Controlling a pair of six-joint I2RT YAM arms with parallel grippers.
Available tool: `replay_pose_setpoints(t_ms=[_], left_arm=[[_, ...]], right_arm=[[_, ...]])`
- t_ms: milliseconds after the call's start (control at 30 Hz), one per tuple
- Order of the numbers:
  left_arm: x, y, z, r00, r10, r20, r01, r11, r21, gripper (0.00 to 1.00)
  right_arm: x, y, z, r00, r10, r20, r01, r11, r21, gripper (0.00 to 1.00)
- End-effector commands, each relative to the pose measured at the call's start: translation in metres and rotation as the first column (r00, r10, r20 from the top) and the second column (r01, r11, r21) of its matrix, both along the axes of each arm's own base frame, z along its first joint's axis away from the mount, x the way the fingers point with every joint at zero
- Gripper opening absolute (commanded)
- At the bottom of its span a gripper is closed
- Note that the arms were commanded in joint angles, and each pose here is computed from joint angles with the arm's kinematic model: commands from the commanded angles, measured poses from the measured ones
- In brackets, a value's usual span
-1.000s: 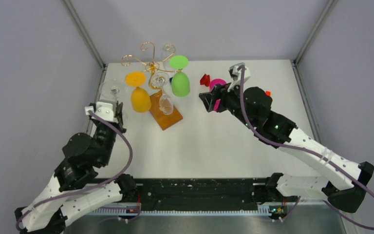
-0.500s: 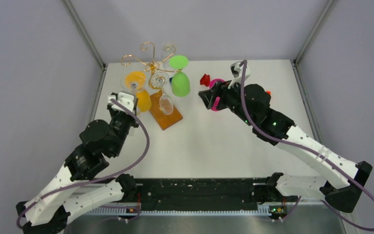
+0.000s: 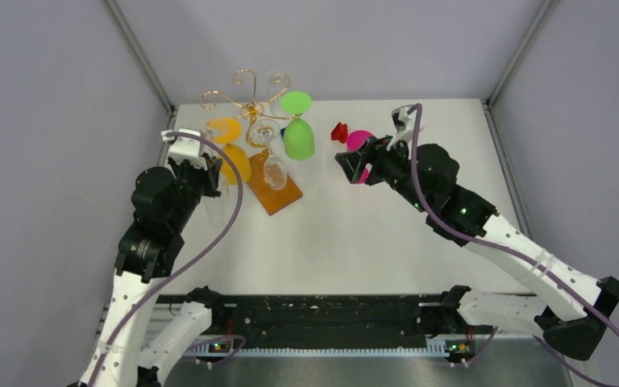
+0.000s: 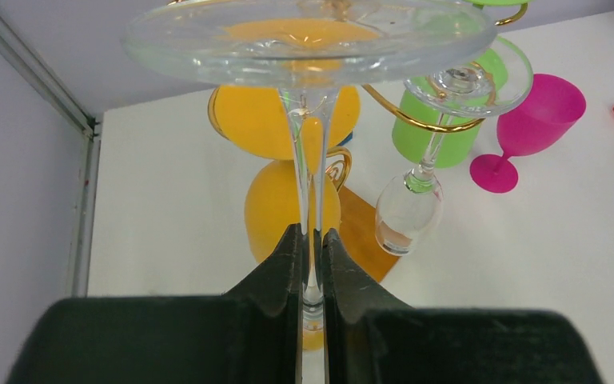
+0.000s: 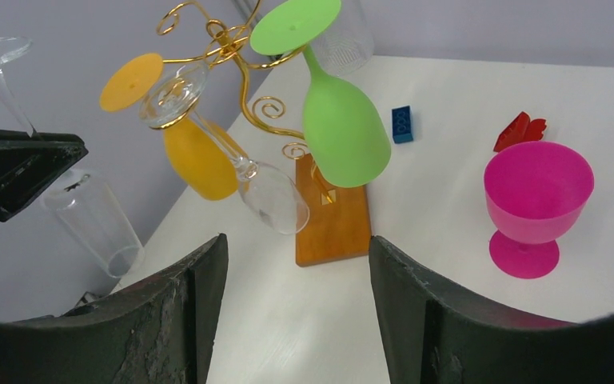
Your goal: Place the wine glass upside down on the wine glass rack
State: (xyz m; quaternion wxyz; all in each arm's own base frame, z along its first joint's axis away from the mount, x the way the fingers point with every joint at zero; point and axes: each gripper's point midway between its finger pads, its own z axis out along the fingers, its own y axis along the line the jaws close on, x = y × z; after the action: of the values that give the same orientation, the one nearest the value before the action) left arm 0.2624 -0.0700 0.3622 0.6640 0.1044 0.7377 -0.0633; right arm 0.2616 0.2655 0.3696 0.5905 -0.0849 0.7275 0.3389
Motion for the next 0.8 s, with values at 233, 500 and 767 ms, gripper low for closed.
replay_pose_setpoints(t_ms=[233,500,767], left_arm=[[0.004,0.029,-0.009,0.996,0.090,0.025,-0.086,0.989,-0.123,0.00],[0.021,0.076,-0.002,0.953,0.304,0.009,-0.300,0.944,-0.135,0.00],[0.042,0.093,0.018,0.926,0.355,0.129,-0.317,0.917,-0.244,0.00]], right_arm=[[-0.007,-0.012,0.007,1.000,0.013,0.023,-0.013,1.000,-0.006,0.64],[-0.012,-0.022,-0.001,1.000,0.007,0.019,-0.005,0.998,-0.065,0.65],[-0.016,-0.032,0.001,1.000,0.000,0.024,0.003,0.993,-0.120,0.65]])
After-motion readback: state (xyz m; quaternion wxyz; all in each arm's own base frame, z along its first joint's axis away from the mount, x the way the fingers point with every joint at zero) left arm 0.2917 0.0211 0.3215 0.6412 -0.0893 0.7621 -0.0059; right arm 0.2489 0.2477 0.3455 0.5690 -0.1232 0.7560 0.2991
